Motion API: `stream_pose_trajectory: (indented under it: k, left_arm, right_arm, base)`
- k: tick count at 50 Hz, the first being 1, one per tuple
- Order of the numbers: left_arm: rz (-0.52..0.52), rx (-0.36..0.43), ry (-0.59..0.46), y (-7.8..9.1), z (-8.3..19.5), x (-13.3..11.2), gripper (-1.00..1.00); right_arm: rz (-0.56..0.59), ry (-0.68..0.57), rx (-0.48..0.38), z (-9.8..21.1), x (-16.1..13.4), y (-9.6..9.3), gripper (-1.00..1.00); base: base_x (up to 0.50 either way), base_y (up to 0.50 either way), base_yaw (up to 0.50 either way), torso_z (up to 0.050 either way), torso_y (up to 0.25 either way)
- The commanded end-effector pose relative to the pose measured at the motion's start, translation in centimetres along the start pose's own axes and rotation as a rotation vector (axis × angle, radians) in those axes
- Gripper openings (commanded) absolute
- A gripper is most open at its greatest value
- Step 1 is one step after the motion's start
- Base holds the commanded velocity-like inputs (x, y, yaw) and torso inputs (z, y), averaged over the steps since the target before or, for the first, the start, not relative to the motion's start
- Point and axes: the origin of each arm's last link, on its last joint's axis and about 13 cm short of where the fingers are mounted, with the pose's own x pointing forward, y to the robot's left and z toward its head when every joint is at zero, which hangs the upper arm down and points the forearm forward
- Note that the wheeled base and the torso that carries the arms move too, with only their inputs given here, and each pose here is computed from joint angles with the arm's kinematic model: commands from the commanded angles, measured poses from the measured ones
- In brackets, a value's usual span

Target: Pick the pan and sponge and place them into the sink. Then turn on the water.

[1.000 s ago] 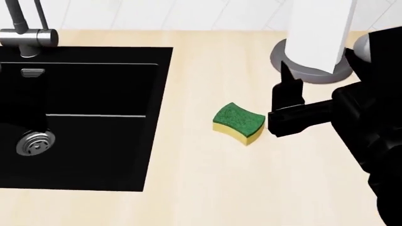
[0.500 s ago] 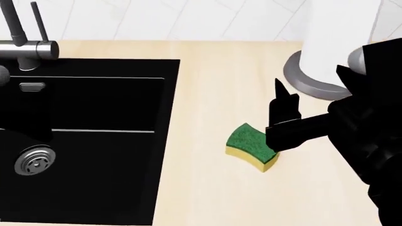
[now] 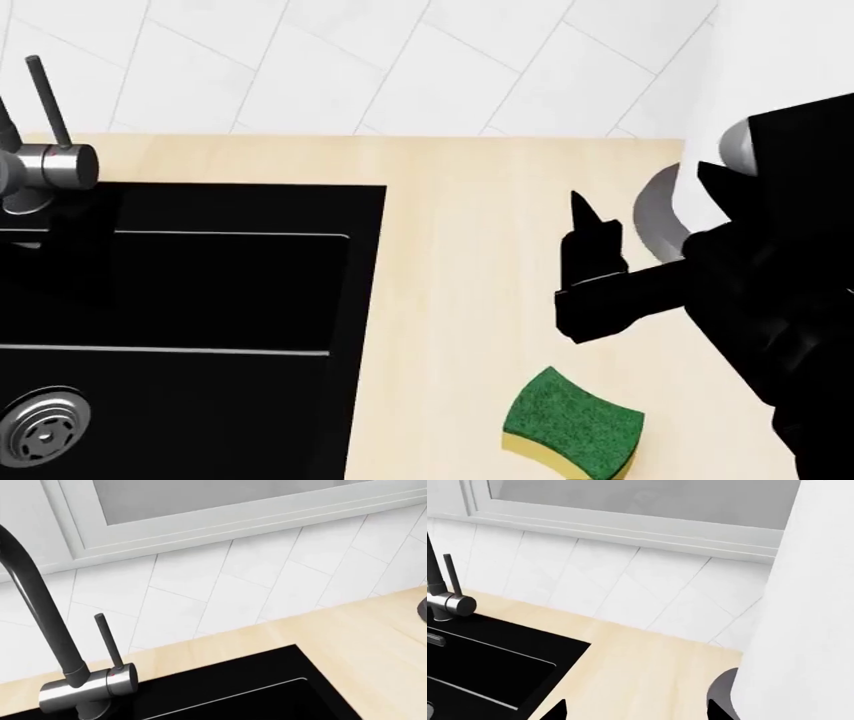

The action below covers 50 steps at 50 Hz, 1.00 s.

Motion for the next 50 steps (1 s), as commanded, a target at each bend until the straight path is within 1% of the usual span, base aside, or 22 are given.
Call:
stream_pose_trajectory:
  k: [1,2,4,8,9,11,12,13,16,17,19,22,23,24,26,28,29,33,36,44,45,50]
  left_arm:
    - [0.000,0.001,0.005,0.0,-0.1,0.0,1.00]
    - [-0.001,0.002,0.007,0.0,-0.2,0.0,1.00]
    - [-0.007,0.002,0.008,0.1,-0.3,0.0,1.00]
    - [-0.011,0.003,0.016,0.2,-0.5,0.1,1.00]
    - [-0.013,0.004,0.019,0.1,-0.6,0.2,1.00]
    - [-0.020,-0.003,0.014,-0.1,-0.6,0.2,1.00]
    - [-0.020,-0.005,0.013,-0.1,-0.6,0.2,1.00]
    - [-0.018,-0.005,0.014,0.0,-0.7,0.3,1.00]
    - [-0.015,-0.006,0.024,0.2,-1.0,0.2,1.00]
    - [-0.014,-0.007,0.024,0.4,-0.9,0.0,1.00]
    - [-0.013,-0.006,0.023,0.3,-1.1,0.0,1.00]
    - [-0.017,-0.008,0.023,0.1,-1.1,0.1,1.00]
    - [-0.016,-0.005,0.026,0.1,-1.0,0.2,1.00]
    - [-0.016,-0.003,0.025,0.1,-1.0,0.2,1.00]
    - [-0.011,-0.007,0.019,0.5,-0.8,0.0,1.00]
    - [-0.010,-0.006,0.023,0.4,-1.0,0.0,1.00]
    - [-0.011,-0.005,0.027,0.3,-1.2,0.1,1.00]
    - [-0.021,-0.008,0.031,0.2,-1.3,0.0,1.00]
    - [-0.023,-0.007,0.039,0.1,-1.5,0.1,1.00]
    - [-0.024,-0.016,0.046,0.2,-1.8,0.1,1.00]
    - [-0.026,-0.019,0.045,-0.1,-1.8,0.3,1.00]
    - [-0.032,-0.018,0.053,0.2,-2.2,0.1,1.00]
  right_arm:
    - [0.084,0.085,0.019,-0.1,-0.6,0.2,1.00]
    - [0.098,0.110,0.020,-0.1,-0.7,0.3,1.00]
    - [0.190,0.190,0.035,-0.1,-1.0,0.6,1.00]
    - [0.257,0.296,0.011,0.4,-1.4,0.7,1.00]
    - [0.293,0.311,0.025,0.8,-1.4,0.7,1.00]
    - [0.329,0.395,-0.020,1.1,-1.5,0.6,1.00]
    - [0.326,0.392,-0.014,1.2,-1.5,0.5,1.00]
    - [0.318,0.430,-0.053,1.2,-1.5,0.4,1.00]
    - [0.315,0.469,-0.065,1.4,-1.7,0.1,1.00]
    - [0.323,0.509,-0.079,1.4,-1.7,-0.1,1.00]
    - [0.294,0.537,-0.106,1.6,-1.6,-0.5,1.00]
    - [0.321,0.593,-0.130,1.6,-1.4,-0.5,1.00]
    - [0.292,0.614,-0.150,2.0,-1.0,-0.8,1.00]
    - [0.296,0.613,-0.168,2.1,-0.8,-0.8,1.00]
    - [0.375,0.650,-0.177,2.4,-0.4,-0.5,1.00]
    - [0.351,0.657,-0.189,2.7,0.3,-0.6,1.00]
    - [0.396,0.680,-0.198,2.7,0.4,-0.4,1.00]
    - [0.378,0.715,-0.211,2.2,1.5,-0.5,1.00]
    - [0.383,0.755,-0.258,1.6,2.4,-0.8,1.00]
    - [0.372,0.730,-0.349,0.9,3.7,-1.2,1.00]
    - [0.375,0.730,-0.344,0.6,3.8,-1.2,1.00]
    - [0.392,0.735,-0.359,0.1,4.3,-0.9,1.00]
  base:
    - [0.00,0.00,0.00,0.000,0.000]
    - [0.00,0.00,0.00,0.000,0.000]
    - [0.00,0.00,0.00,0.000,0.000]
    - [0.00,0.00,0.00,0.000,0.000]
    - [0.00,0.00,0.00,0.000,0.000]
    - [0.00,0.00,0.00,0.000,0.000]
    - [0.00,0.00,0.00,0.000,0.000]
    - [0.00,0.00,0.00,0.000,0.000]
    - [0.00,0.00,0.00,0.000,0.000]
    - [0.00,0.00,0.00,0.000,0.000]
    - [0.00,0.00,0.00,0.000,0.000]
    - [0.00,0.00,0.00,0.000,0.000]
    - [0.00,0.00,0.00,0.000,0.000]
    - [0.00,0.00,0.00,0.000,0.000]
    - [0.00,0.00,0.00,0.000,0.000]
    - [0.00,0.00,0.00,0.000,0.000]
    - [0.00,0.00,0.00,0.000,0.000]
    - [0.00,0.00,0.00,0.000,0.000]
    - [0.00,0.00,0.00,0.000,0.000]
    - [0.00,0.00,0.00,0.000,0.000]
    - [0.00,0.00,0.00,0.000,0.000]
    - [0.00,0.00,0.00,0.000,0.000]
